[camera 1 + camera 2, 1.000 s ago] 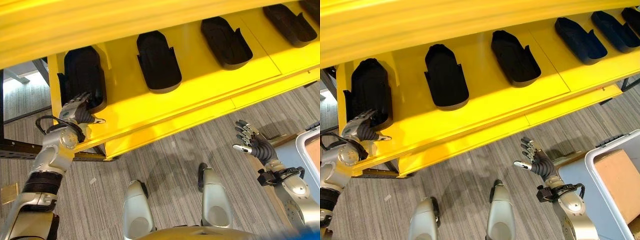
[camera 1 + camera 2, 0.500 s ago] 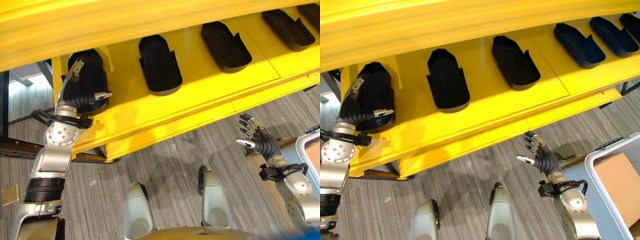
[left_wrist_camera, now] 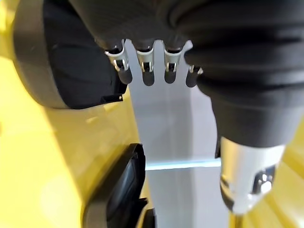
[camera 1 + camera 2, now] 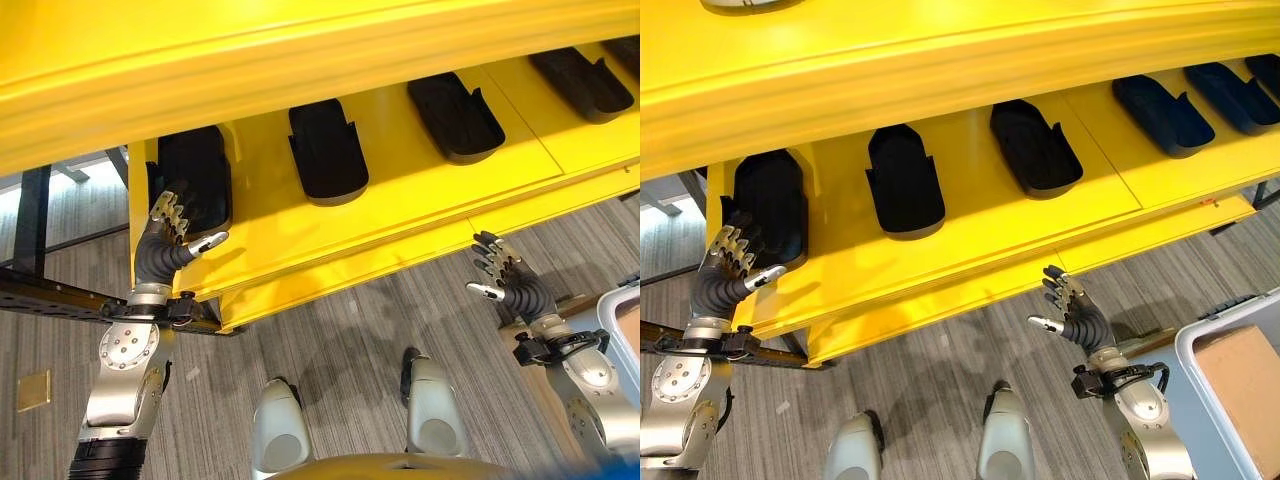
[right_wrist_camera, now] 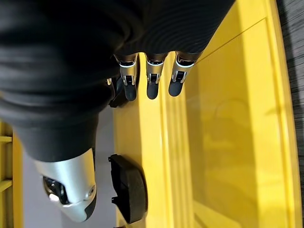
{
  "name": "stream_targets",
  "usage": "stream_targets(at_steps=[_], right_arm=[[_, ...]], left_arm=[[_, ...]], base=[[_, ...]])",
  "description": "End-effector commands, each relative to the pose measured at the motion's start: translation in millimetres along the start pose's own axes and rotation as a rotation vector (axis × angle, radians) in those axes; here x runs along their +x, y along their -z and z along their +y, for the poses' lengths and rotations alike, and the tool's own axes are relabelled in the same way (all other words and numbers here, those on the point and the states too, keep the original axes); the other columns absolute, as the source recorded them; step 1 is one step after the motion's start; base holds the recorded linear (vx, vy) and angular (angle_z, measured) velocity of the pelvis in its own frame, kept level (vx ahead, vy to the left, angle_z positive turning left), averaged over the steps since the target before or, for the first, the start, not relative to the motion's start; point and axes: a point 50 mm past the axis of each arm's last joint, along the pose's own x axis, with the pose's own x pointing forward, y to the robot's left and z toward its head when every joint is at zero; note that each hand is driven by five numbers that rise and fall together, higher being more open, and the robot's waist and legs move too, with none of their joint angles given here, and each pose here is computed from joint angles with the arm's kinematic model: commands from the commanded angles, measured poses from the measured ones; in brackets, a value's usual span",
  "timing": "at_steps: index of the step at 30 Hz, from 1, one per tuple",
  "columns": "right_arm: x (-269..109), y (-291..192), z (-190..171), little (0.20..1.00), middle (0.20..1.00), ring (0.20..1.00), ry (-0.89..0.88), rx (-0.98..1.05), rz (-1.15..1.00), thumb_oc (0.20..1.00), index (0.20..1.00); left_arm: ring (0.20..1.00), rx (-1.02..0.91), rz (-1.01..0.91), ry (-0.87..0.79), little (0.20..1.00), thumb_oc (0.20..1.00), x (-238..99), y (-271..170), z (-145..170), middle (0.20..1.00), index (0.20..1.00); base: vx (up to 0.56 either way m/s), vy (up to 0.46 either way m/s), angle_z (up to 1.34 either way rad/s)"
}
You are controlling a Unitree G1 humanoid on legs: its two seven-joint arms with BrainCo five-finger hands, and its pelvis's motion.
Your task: Move parts from the plastic box to the shelf.
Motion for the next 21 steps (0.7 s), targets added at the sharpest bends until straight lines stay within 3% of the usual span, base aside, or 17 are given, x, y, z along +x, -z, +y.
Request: stream_targets(at_steps=[1, 5, 14, 21], right_arm=[[4, -23, -1, 1.0, 1.0, 1.0, -0.002, -0.044, -0.147, 1.0, 1.0], [-3, -23, 1, 1.0, 1.0, 1.0, -0.046, -0.088, -0.139, 1.0, 1.0], [-8, -18, -11, 1.0, 1.0, 1.0, 0.001, -0.141, -0.103, 1.0, 1.0], [-7, 6, 2, 1.0, 1.0, 1.0, -0.008, -0.042, -0.027, 1.0, 1.0]], left_arm=[[1.0, -0.135, -0.065, 0.115, 1.0, 1.0, -3, -8, -18, 1.0, 1.0], [1.0, -0.394, 0.127, 0.128, 1.0, 1.0, -36, 31, -34, 1.0, 1.0], [1.0, -0.409, 0.199, 0.124, 1.0, 1.0, -50, 49, -37, 1.0, 1.0], [1.0, -0.417, 0.254, 0.103, 1.0, 1.0, -55, 64, -40, 1.0, 1.0]], base=[[0.08, -0.135, 0.14], [0.06, -0.209, 0.2], [-0.01, -0.103, 0.37], [0.06, 0.123, 0.06]])
